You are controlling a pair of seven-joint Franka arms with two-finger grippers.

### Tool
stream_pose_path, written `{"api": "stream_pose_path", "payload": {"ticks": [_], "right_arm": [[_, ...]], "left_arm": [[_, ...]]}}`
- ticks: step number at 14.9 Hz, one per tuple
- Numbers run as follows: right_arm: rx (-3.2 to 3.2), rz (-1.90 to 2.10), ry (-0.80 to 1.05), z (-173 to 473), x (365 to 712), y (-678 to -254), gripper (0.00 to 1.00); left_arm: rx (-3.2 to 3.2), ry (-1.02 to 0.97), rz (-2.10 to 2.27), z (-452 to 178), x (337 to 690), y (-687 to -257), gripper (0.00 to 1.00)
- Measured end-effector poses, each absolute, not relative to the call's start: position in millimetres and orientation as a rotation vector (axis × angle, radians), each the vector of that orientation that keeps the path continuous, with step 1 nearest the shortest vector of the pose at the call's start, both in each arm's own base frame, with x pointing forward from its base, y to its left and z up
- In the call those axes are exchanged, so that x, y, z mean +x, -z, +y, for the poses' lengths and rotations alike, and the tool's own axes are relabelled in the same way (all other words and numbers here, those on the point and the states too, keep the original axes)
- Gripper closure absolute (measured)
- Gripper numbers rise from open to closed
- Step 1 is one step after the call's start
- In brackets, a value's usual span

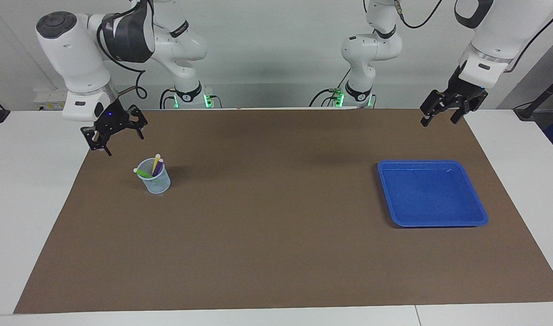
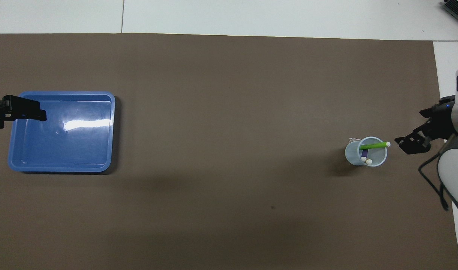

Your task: Right arm passes pens to left for tray arrangement

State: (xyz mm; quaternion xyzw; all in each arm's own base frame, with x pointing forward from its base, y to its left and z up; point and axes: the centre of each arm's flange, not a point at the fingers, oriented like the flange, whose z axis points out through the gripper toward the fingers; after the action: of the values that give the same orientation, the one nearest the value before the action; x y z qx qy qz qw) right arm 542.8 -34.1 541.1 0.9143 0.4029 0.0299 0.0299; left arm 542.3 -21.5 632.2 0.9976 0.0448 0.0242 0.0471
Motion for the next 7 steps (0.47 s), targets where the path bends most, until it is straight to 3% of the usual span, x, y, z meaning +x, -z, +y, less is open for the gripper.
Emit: {"api": "stream_pose_path", "payload": {"ticks": [7], "right_arm": [[2.707, 1.480, -0.043, -55.2, 521.3, -521.0, 0.00]], "left_arm": [[3.038, -0.032, 0.138, -23.1, 534.6, -622.0, 0.00]]}}
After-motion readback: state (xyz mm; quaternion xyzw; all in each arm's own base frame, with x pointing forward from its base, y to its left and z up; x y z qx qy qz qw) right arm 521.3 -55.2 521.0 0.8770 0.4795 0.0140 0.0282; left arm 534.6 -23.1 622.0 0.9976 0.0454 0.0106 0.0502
